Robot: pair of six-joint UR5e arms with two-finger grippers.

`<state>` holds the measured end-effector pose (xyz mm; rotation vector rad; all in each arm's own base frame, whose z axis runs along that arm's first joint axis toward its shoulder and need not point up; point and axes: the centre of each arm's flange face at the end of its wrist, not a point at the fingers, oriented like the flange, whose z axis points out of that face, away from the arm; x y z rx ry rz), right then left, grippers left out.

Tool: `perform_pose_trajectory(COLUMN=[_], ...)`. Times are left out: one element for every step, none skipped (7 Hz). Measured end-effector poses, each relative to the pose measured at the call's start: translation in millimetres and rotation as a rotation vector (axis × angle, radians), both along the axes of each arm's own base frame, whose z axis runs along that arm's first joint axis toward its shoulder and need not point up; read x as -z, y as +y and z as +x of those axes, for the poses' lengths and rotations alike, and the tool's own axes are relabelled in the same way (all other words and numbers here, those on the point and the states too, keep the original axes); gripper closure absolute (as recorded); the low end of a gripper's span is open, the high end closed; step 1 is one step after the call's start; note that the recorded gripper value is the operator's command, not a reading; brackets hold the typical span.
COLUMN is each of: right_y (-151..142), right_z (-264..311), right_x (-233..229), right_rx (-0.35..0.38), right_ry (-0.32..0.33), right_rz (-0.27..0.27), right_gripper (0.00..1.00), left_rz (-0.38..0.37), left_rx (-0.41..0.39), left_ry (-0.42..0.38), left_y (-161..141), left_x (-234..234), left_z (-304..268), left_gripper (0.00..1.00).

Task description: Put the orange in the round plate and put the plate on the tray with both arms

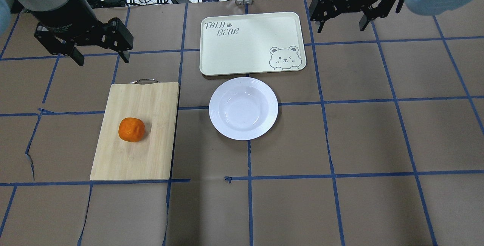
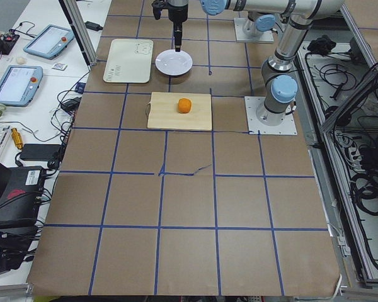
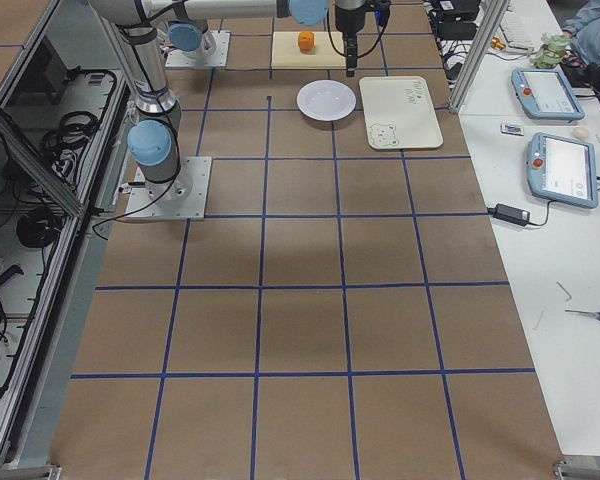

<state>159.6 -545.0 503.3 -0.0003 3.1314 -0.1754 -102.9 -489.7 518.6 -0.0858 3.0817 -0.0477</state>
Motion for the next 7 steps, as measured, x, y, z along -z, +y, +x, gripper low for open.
perform_pose_trajectory(right_y=[-0.2,-0.7,-0.7,-0.6,-0.6,-0.6,-0.6], right_z=[0.0,0.0,0.0,0.0,0.0,-0.1,-0.4], right_x=[-0.3,-0.8,-0.8,-0.8,-0.7,-0.7,-0.5], right_rx=[-0.004,-0.008,-0.006,-0.005,-0.005,-0.004,-0.003], right_ry=[0.001,0.002,0.002,0.002,0.002,0.002,0.002], right_rz=[-0.003,-0.008,-0.008,-0.007,-0.007,-0.006,-0.005], right_gripper=[0.0,0.0,0.0,0.0,0.0,0.0,0.0], left_rz=[0.0,0.0,0.001,0.001,0.001,0.001,0.003], left_rx=[0.0,0.0,0.0,0.0,0.0,0.0,-0.003], left_ry=[-0.001,-0.001,0.0,0.001,0.001,0.001,0.001], left_y=[0.0,0.0,0.1,0.1,0.1,0.1,0.5], left_x=[-0.1,0.0,0.1,0.1,0.1,0.1,0.1], left_z=[0.1,0.1,0.0,-0.1,-0.1,-0.1,-0.1], left_gripper=[0.0,0.0,0.0,0.0,0.0,0.0,0.0])
